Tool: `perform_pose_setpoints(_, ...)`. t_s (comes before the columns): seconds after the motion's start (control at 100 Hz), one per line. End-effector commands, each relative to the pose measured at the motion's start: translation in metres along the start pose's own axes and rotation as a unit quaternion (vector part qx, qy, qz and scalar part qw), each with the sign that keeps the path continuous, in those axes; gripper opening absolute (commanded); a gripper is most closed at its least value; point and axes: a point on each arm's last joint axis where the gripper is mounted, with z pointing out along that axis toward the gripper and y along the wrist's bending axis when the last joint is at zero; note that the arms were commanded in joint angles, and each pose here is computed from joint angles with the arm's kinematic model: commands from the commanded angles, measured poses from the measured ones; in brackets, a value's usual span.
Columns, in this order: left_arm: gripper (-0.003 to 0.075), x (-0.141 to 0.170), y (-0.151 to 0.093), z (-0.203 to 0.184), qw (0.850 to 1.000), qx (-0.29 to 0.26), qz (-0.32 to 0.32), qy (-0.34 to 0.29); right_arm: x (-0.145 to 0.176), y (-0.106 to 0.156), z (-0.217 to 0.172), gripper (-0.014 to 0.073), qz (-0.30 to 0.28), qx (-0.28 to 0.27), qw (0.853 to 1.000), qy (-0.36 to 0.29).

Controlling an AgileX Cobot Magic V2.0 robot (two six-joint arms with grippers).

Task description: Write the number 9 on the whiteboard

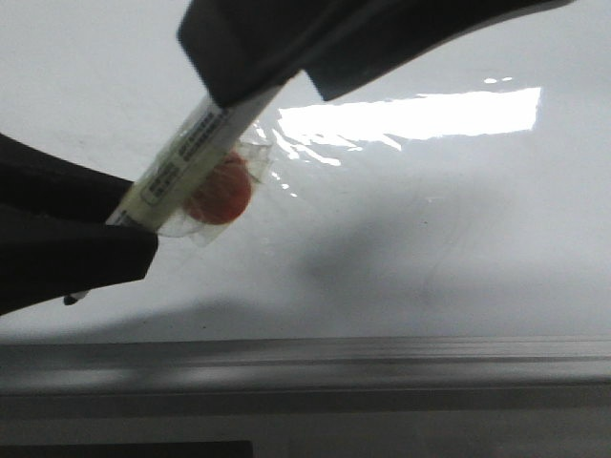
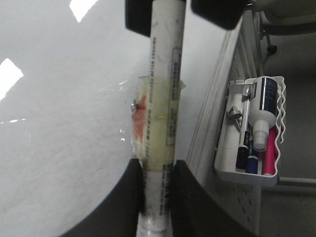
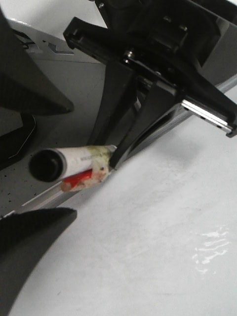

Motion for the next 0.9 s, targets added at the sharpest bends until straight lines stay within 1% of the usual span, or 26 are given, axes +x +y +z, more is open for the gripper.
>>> perform_pose_setpoints(0.0,-0.002,-0.018,0.007,0.0,0.998,-0.014,-0.001,-0.055,-0.02,0.0,0.0,0.0364,-0.005,0.004,0.999,-0.046)
perform_pose_setpoints(0.11,-0.002,-0.018,0.007,0.0,0.998,-0.014,-0.001,-0.055,-0.019,-0.001,0.014,0.036,-0.003,0.004,1.0,-0.025)
perform_pose_setpoints(0.19,-0.002,-0.018,0.007,0.0,0.998,-0.015,-0.003,-0.055,-0.018,-0.002,0.02,0.0291,0.001,0.003,1.0,-0.015)
perform_pose_setpoints(0.21,-0.002,-0.018,0.007,0.0,0.998,-0.016,-0.006,-0.055,-0.017,-0.002,0.021,0.0246,0.001,0.002,1.0,-0.01)
perform_pose_setpoints(0.24,-0.002,-0.018,0.007,0.0,0.998,-0.018,-0.009,-0.055,-0.016,-0.002,0.022,0.0209,0.001,0.002,1.0,-0.005)
perform_pose_setpoints(0.27,-0.002,-0.018,0.008,0.0,0.998,-0.019,-0.012,-0.055,-0.015,-0.002,0.023,0.0145,0.001,0.002,1.0,-0.002)
perform_pose_setpoints(0.31,-0.0014,-0.018,0.008,0.0,0.998,-0.02,-0.015,-0.055,-0.015,-0.002,0.023,0.0081,0.001,0.002,1.0,-0.002)
perform_pose_setpoints(0.35,0.001,-0.018,0.008,0.0,0.998,-0.021,-0.016,-0.055,-0.016,-0.002,0.023,-0.0001,0.001,0.002,1.0,-0.005)
perform_pose_setpoints(0.36,0.0017,-0.018,0.008,0.0,0.998,-0.021,-0.016,-0.055,-0.016,-0.002,0.023,-0.0001,0.001,0.003,1.0,-0.006)
perform_pose_setpoints(0.41,0.0076,-0.018,0.008,0.0,0.998,-0.021,-0.016,-0.055,-0.017,-0.002,0.021,-0.0073,0.001,0.003,1.0,-0.014)
perform_pose_setpoints(0.53,0.0283,-0.019,0.008,0.0,0.998,-0.021,-0.019,-0.059,-0.018,-0.002,0.02,-0.0069,0.001,0.004,1.0,-0.019)
perform_pose_setpoints(0.6,0.0349,-0.019,0.008,-0.001,0.998,-0.023,-0.021,-0.06,-0.018,-0.002,0.02,-0.0069,0.001,0.003,1.0,-0.017)
perform_pose_setpoints(0.77,0.0356,-0.026,0.016,-0.016,0.993,-0.06,-0.061,-0.077,-0.019,-0.001,0.013,-0.0069,0.0,0.002,1.0,-0.025)
perform_pose_setpoints(0.89,0.0356,-0.032,0.019,-0.038,0.989,-0.089,-0.083,-0.085,-0.024,-0.003,-0.005,-0.0069,0.001,0.008,0.998,-0.057)
